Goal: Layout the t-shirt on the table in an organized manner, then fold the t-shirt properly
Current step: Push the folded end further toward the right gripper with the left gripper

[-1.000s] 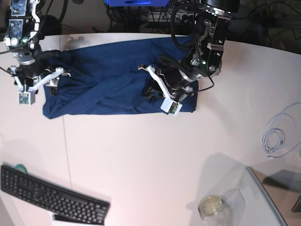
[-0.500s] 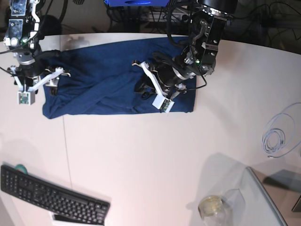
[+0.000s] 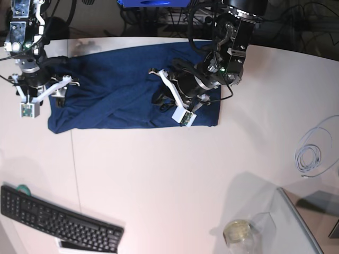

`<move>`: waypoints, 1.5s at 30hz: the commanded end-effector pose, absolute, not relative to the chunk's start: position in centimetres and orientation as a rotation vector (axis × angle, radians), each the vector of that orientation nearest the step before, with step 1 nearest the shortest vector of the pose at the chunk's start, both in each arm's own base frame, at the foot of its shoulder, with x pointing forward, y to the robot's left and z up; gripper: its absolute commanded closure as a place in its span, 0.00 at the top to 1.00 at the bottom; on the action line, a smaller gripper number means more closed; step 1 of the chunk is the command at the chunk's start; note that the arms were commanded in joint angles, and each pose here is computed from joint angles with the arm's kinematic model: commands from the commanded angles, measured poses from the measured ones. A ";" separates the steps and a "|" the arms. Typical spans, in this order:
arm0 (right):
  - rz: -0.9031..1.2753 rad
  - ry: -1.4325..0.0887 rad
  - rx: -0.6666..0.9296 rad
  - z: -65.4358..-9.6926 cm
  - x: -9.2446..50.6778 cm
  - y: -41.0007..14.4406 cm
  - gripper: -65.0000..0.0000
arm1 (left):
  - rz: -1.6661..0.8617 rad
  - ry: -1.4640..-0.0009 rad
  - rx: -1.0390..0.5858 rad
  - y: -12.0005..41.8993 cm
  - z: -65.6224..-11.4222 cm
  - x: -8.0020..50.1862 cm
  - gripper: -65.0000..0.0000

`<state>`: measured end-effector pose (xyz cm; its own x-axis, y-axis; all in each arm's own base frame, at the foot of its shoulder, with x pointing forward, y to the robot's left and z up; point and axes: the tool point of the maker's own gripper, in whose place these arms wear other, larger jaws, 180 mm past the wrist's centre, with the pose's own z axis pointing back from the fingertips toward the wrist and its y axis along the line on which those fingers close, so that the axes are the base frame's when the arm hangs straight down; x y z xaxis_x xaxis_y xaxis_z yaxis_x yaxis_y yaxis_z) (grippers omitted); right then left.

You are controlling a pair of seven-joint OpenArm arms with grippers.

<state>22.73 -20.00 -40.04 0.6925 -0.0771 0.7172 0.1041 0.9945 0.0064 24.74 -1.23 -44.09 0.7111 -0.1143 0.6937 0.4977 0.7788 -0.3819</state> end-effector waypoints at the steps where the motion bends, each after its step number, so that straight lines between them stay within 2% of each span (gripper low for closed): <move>1: -0.098 -0.841 -0.040 -39.1 23.4 -20.2 0.54 | -0.362 -0.752 -0.612 -1.7 -42.9 25.7 0.00; 5: -0.098 -0.841 -0.040 -39.1 23.4 -20.2 0.54 | -0.362 -0.752 -0.612 -1.7 -42.9 25.7 0.00; 6: -0.098 -0.841 -0.040 -39.1 23.4 -20.2 0.54 | -0.362 -0.752 -0.612 -1.7 -42.9 25.7 0.03; 9: -0.098 -0.841 -0.040 -39.1 23.4 -20.2 0.54 | -0.366 -0.759 -0.611 -1.7 -42.7 26.0 0.24; 11: -0.098 -0.840 -0.040 -39.2 23.3 -20.2 0.54 | -0.385 -0.764 -0.624 -2.4 -42.3 26.2 0.34; 15: -0.098 -0.840 -0.040 -39.2 23.3 -20.2 0.54 | -0.438 -0.758 -0.646 -4.1 -42.0 25.8 0.41; 20: -0.097 -0.840 -0.039 -39.2 23.3 -20.2 0.54 | -0.485 -0.728 -0.678 -6.0 -42.4 25.5 0.41; 28: -0.098 -0.840 -0.040 -39.2 23.3 -20.2 0.54 | -0.481 -0.757 -0.761 -10.2 -40.4 26.0 0.40; 31: -0.098 -0.840 -0.040 -39.2 23.3 -20.2 0.54 | -0.514 -0.722 -0.743 -10.3 -40.2 25.6 0.40; 33: -0.098 -0.840 -0.040 -39.2 23.3 -20.2 0.54 | -0.527 -0.754 -0.726 -9.5 -38.9 25.9 0.40; 34: -0.098 -0.840 -0.040 -39.2 23.3 -20.2 0.54 | -0.514 -0.773 -0.691 -7.9 -38.7 26.0 0.38; 35: -0.098 -0.840 -0.040 -39.2 23.3 -20.2 0.54 | -0.467 -0.798 -0.637 -5.6 -38.4 26.6 0.32; 37: -0.098 -0.840 -0.040 -39.2 23.3 -20.2 0.54 | -0.350 -0.839 -0.523 -1.1 -37.9 27.6 0.05; 38: -0.099 -0.838 -0.040 -39.2 23.3 -20.2 0.54 | -0.313 -0.846 -0.476 0.8 -37.9 27.8 0.00; 45: -0.097 -0.827 -0.034 -39.7 23.3 -20.0 0.54 | -0.249 -0.758 -0.358 5.1 -41.4 26.9 0.00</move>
